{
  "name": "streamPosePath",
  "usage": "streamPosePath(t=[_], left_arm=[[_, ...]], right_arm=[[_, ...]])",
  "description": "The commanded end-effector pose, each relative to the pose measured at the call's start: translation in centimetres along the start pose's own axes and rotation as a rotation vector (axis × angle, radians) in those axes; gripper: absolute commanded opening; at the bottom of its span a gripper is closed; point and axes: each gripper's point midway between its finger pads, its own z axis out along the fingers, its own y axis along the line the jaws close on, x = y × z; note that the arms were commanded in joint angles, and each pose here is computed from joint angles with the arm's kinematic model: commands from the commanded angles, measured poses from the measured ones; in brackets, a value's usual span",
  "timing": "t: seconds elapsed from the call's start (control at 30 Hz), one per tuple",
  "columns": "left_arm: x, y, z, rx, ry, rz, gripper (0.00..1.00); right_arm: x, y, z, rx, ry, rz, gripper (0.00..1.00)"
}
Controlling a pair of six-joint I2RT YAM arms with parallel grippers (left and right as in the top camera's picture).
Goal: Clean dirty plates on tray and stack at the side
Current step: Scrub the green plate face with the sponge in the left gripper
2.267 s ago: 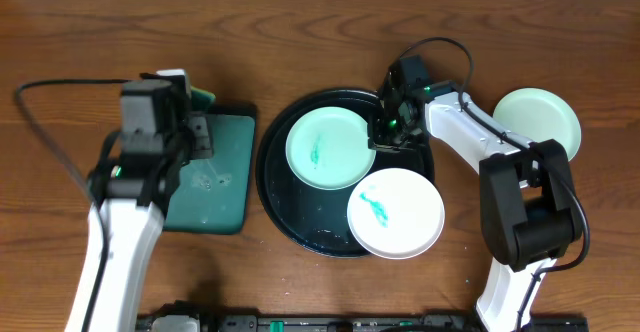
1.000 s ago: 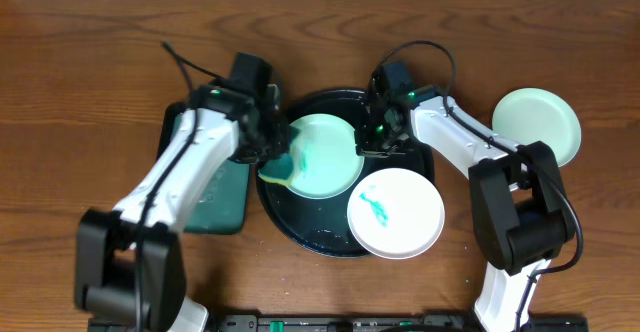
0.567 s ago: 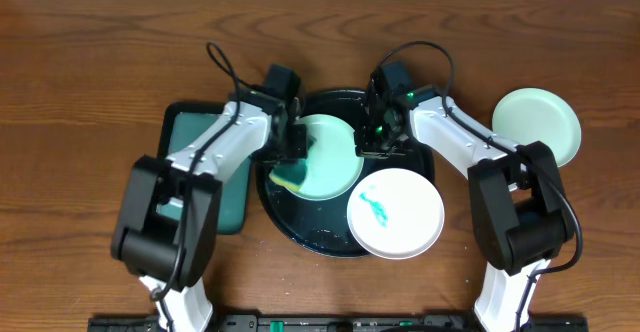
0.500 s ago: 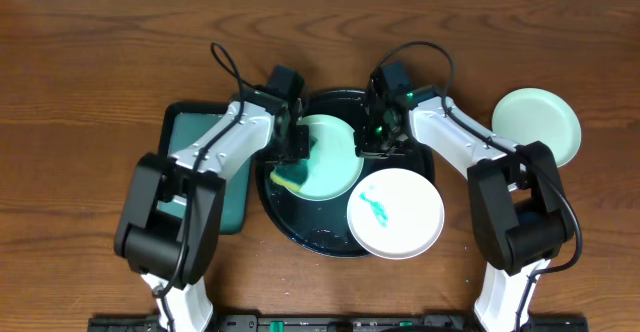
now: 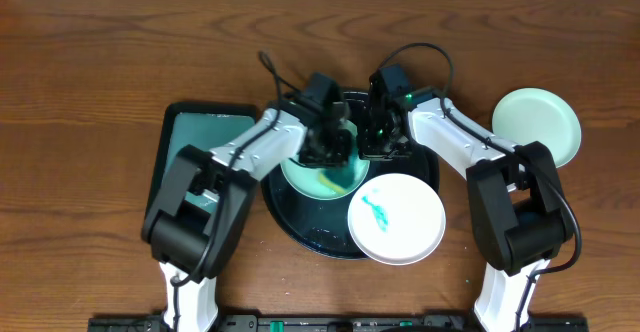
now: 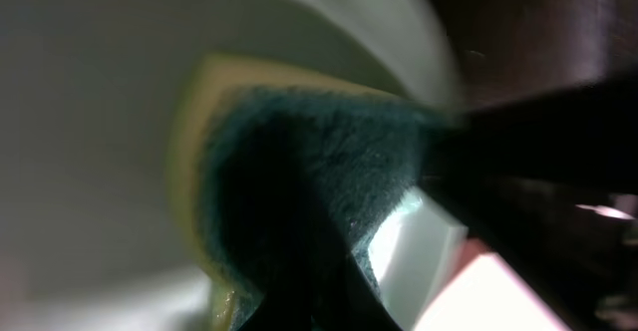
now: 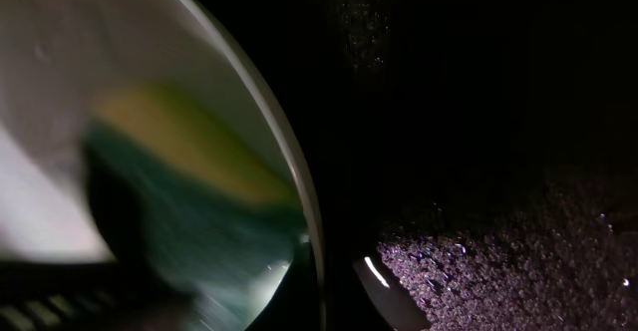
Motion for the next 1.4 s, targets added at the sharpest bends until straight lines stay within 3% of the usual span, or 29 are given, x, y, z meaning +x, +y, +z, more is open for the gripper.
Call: streamPosePath(t=[0.0,0.13,0.4,0.57,0.77,0.93,1.17,1.37], left_arm=[[2.1,-2.4,1.9,0.138,0.100,-0.011,0.07],[-0.5,1.3,1.6,-0.036,-0.022,-0.018,0.07],[-3.0,14.4,-3.9,-0.657,-0.202,-0.126,0.07],[-3.2,18.3,-7.3,-0.877,-0.248,-0.151,0.07],[-3.7,19.9,-10.0,-1.064,-0.287,-0.104,0.07],[-1.3,19.9,-9.3,-1.039,-0.158,-0.091,0.07],[3.6,13.0,-2.9,-0.505,0.145,-0.045,0.07],[4.8,10.3,-1.5,-0.437,0.190,0.021,0.07]], right_arm=[[0.7,2.9,0.1,-0.098,0.028,-0.039,0.01],[1.0,2.8,0.1,-0.094,0.038,-0.036,0.01],[1.6,2.5,0.1,-0.084,0.064,-0.027,0.01],[1.6,2.5,0.1,-0.082,0.063,-0.027,0.01],[1.5,2.4,0.1,-0.076,0.061,-0.027,0.01],[1.5,2.4,0.1,-0.074,0.060,-0.027,0.01],[1.4,2.0,0.1,-0.052,0.052,-0.028,0.01],[1.2,2.2,0.1,-0.065,0.044,-0.032,0.01]])
